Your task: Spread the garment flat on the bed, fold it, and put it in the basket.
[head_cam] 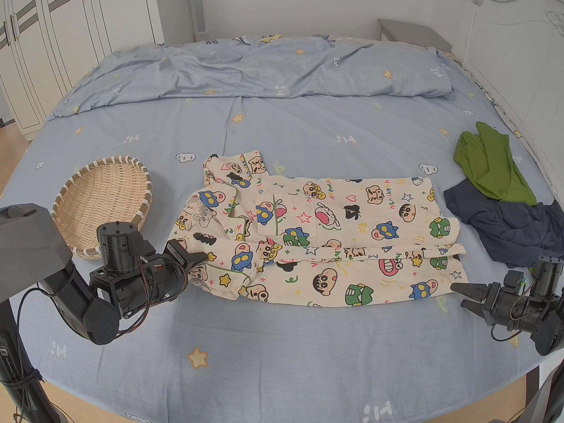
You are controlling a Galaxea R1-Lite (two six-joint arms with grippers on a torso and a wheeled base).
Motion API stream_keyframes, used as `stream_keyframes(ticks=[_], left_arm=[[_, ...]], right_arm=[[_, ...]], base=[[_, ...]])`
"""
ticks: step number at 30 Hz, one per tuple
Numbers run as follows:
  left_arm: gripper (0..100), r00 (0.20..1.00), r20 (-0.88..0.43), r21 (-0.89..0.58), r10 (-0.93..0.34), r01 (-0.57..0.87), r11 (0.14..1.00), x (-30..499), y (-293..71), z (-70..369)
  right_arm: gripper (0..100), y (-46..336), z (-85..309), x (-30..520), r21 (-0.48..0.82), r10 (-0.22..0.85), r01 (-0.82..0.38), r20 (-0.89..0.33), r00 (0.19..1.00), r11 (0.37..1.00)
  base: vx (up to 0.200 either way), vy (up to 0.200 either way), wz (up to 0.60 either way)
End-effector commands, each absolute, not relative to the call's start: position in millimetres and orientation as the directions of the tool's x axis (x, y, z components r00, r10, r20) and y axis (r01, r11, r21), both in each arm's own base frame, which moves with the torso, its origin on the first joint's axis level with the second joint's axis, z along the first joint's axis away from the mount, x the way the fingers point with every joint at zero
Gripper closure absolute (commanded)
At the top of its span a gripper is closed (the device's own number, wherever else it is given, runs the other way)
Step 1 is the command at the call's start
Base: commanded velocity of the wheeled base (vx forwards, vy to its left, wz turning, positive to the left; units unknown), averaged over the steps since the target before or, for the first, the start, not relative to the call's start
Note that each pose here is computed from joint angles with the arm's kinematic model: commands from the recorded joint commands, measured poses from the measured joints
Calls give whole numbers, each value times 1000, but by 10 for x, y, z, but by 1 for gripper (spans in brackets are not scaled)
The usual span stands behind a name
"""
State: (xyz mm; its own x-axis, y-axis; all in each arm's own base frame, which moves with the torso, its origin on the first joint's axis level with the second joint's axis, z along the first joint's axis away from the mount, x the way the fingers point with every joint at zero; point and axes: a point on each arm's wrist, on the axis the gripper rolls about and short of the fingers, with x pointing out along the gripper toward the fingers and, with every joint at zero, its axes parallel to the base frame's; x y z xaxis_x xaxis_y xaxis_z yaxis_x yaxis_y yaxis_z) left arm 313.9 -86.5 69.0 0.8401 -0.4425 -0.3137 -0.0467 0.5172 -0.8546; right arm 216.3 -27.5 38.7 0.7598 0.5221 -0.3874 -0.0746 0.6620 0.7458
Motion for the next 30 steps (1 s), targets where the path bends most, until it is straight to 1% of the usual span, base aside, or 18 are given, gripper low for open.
stream_keyframes(ticks=[1, 8, 17, 24, 30], left_arm=[[100, 843, -309, -855, -441, -44, 516, 3140, -858, 706], [100, 844, -306, -856, -440, -42, 515, 3149, -855, 708], [100, 847, -302, -857, -438, -40, 514, 3156, -846, 719], [100, 847, -302, -857, -437, -40, 514, 3161, -842, 717], [100, 848, -300, -857, -437, -39, 514, 3164, -843, 720]], right_arm=[[0, -279, 234, 2235, 766, 513, -17, -414, 752, 643], [0, -252, 229, 2329, 786, 509, -51, -348, 787, 616], [0, -197, 235, 2399, 783, 497, -49, -344, 797, 620], [0, -209, 270, 2485, 800, 476, -35, -321, 819, 599], [0, -230, 288, 2516, 800, 466, -39, -310, 829, 599]], base=[[0, 0, 0], [0, 0, 0], [0, 0, 0], [0, 0, 0], [0, 0, 0]])
